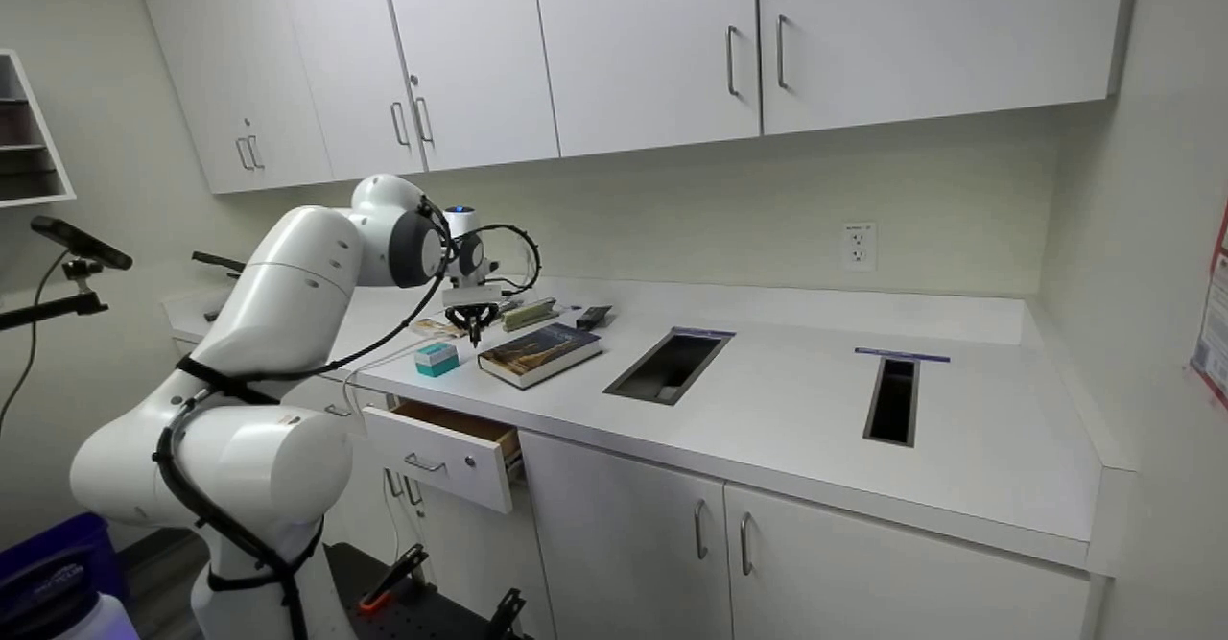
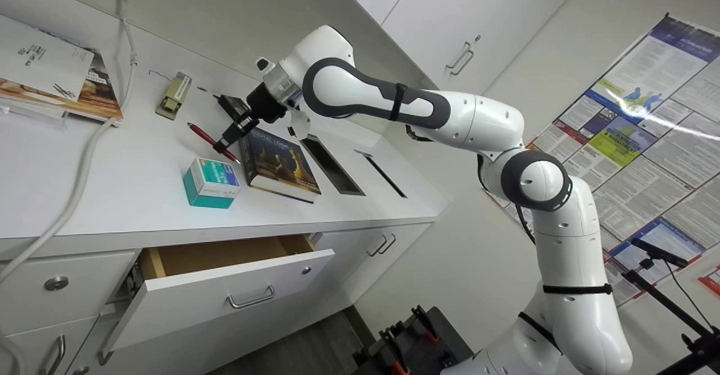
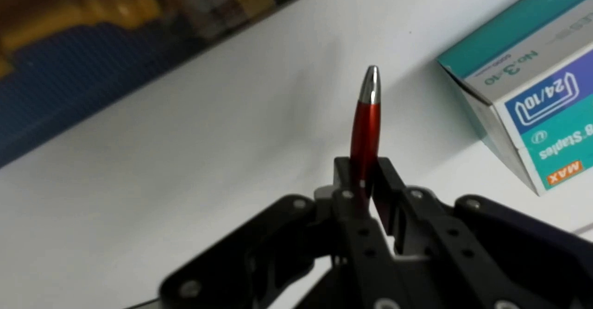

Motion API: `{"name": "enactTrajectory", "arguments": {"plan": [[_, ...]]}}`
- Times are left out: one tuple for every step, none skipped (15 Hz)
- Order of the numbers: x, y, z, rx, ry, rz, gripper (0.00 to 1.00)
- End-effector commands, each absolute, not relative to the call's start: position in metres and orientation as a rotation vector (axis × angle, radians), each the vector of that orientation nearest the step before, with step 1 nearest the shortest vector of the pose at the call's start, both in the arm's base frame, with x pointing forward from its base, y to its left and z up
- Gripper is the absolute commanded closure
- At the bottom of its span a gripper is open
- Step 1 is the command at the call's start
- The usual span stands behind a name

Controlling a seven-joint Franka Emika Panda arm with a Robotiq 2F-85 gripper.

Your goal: Place the pen next to the blue box

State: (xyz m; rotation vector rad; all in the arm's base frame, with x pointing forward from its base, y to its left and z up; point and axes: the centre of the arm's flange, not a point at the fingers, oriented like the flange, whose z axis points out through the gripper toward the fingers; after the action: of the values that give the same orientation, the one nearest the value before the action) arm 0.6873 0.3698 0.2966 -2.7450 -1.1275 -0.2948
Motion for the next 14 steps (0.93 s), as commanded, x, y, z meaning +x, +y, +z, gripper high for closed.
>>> {"name": "enactTrajectory", "arguments": {"plan": [[0.698,0.381,0.307,-2.721,-1.185,-0.314,0.53],[0.697,0.382,0.314,-2.709,-1.192,-0.32,0.46],[0.695,0.383,0.32,-2.699,-1.205,-0.328,0.38],[0.692,0.384,0.331,-2.688,-1.223,-0.334,0.31],[0.687,0.384,0.345,-2.669,-1.246,-0.337,0.22],[0.684,0.383,0.356,-2.647,-1.271,-0.329,0.16],[0.679,0.382,0.369,-2.634,-1.298,-0.329,0.08],[0.674,0.379,0.382,-2.624,-1.32,-0.322,0.01],[0.671,0.376,0.394,-2.611,-1.34,-0.312,0.0],[0.667,0.373,0.407,-2.614,-1.358,-0.298,0.0],[0.665,0.37,0.417,-2.605,-1.376,-0.273,0.0],[0.663,0.367,0.426,-2.601,-1.389,-0.239,0.0],[0.661,0.363,0.433,-2.602,-1.401,-0.208,0.0],[0.658,0.36,0.439,-2.598,-1.41,-0.178,0.0]]}}
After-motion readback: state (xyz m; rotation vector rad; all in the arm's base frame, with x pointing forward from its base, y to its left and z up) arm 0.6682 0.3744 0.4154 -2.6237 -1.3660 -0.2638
